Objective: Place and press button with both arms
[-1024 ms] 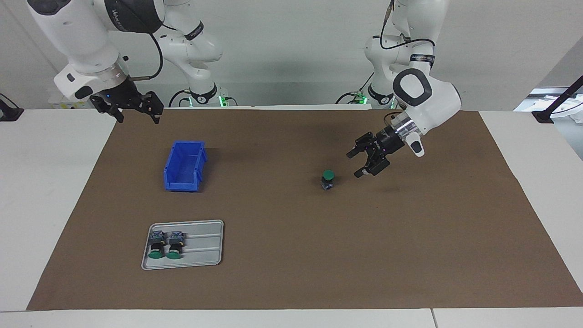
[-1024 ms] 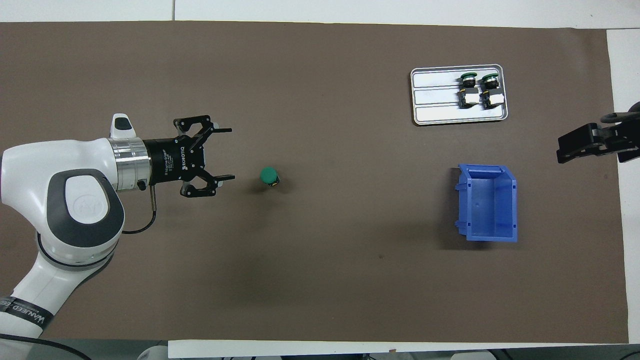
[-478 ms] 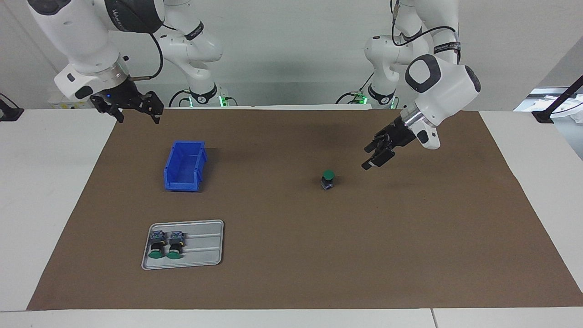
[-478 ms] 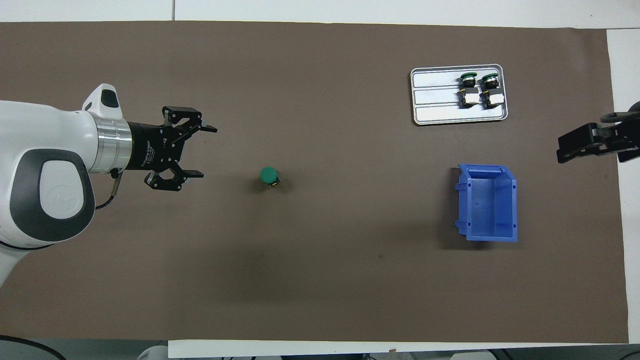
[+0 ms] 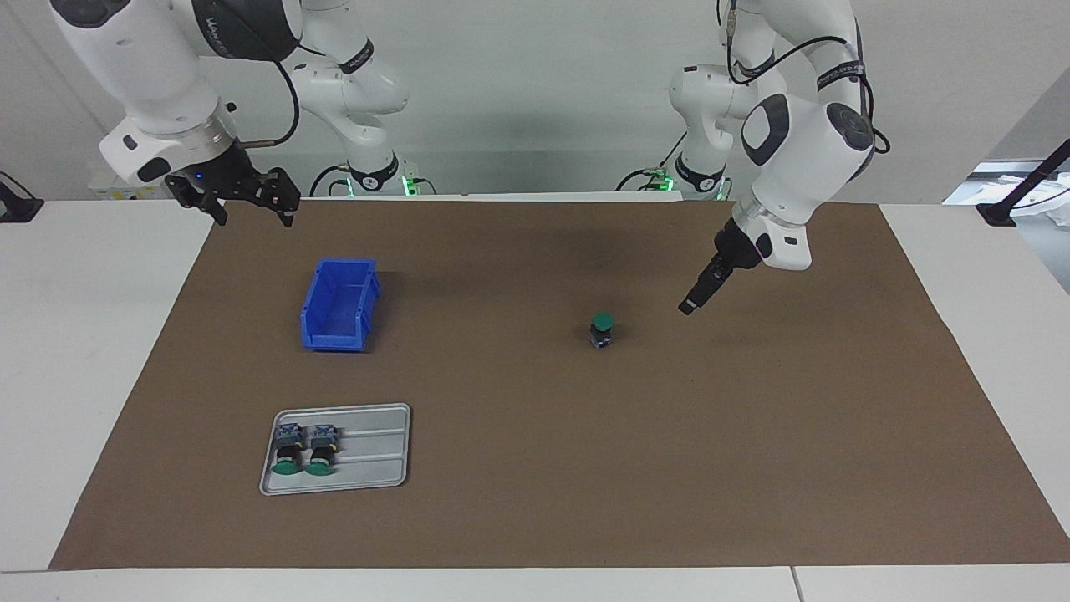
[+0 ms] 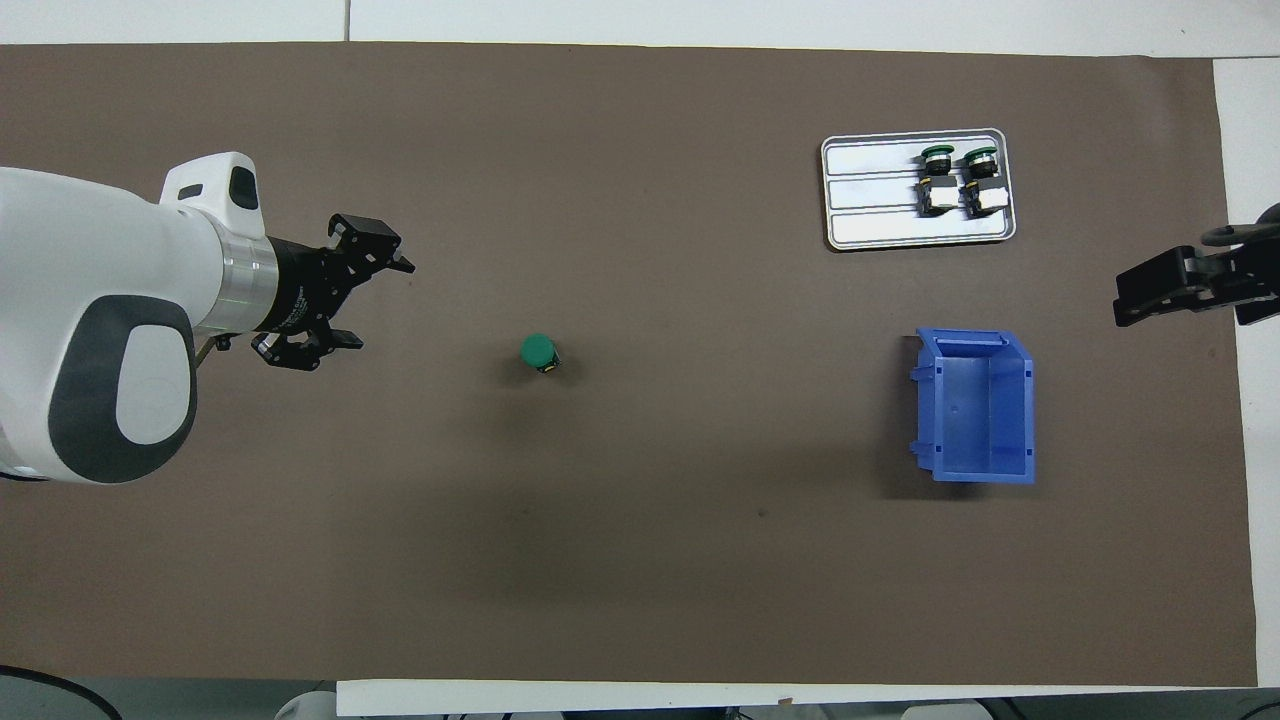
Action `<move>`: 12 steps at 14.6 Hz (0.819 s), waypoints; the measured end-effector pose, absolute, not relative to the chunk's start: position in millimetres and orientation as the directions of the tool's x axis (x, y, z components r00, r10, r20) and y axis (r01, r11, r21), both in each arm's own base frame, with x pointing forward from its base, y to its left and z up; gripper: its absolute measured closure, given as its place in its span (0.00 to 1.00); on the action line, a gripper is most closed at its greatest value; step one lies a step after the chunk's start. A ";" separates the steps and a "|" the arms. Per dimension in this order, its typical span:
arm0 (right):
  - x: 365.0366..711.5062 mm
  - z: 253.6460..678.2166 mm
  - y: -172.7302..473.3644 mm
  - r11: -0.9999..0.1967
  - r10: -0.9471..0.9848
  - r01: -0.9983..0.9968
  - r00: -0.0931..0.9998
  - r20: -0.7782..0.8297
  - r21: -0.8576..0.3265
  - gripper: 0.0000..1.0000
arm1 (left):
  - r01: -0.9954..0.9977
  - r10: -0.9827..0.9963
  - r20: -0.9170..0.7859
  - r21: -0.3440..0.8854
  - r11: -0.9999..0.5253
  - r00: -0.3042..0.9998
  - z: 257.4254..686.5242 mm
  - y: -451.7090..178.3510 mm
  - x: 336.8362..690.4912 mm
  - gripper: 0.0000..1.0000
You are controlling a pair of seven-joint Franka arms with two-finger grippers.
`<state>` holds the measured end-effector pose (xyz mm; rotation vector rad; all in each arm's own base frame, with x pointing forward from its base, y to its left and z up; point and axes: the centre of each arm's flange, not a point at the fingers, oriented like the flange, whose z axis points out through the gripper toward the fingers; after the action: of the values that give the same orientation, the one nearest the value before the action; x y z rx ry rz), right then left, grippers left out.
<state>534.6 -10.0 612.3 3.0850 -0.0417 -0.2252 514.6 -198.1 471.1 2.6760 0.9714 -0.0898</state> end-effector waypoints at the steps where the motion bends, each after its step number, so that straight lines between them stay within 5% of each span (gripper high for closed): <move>1: 534.6 612.3 -10.0 -0.998 -0.030 -0.023 0.989 -0.144 0.050 0.00 | 0.604 0.589 -0.138 0.246 -0.758 0.796 471.2 -200.3 513.6 0.00; 9: 534.6 612.3 -10.0 -0.998 -0.030 -0.023 0.989 -0.144 0.050 0.00 | 0.334 0.331 -0.050 0.135 -0.933 0.942 472.2 -240.6 502.5 0.07; 12: 534.6 612.3 -10.0 -0.998 -0.030 -0.023 0.989 -0.144 0.050 0.00 | 0.270 0.265 -0.066 0.084 -0.959 0.962 461.9 -271.9 507.9 0.39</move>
<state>534.6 -10.0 612.3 3.0850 -0.0416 -0.2252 507.9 -271.9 461.9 3.0205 0.4126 -0.0822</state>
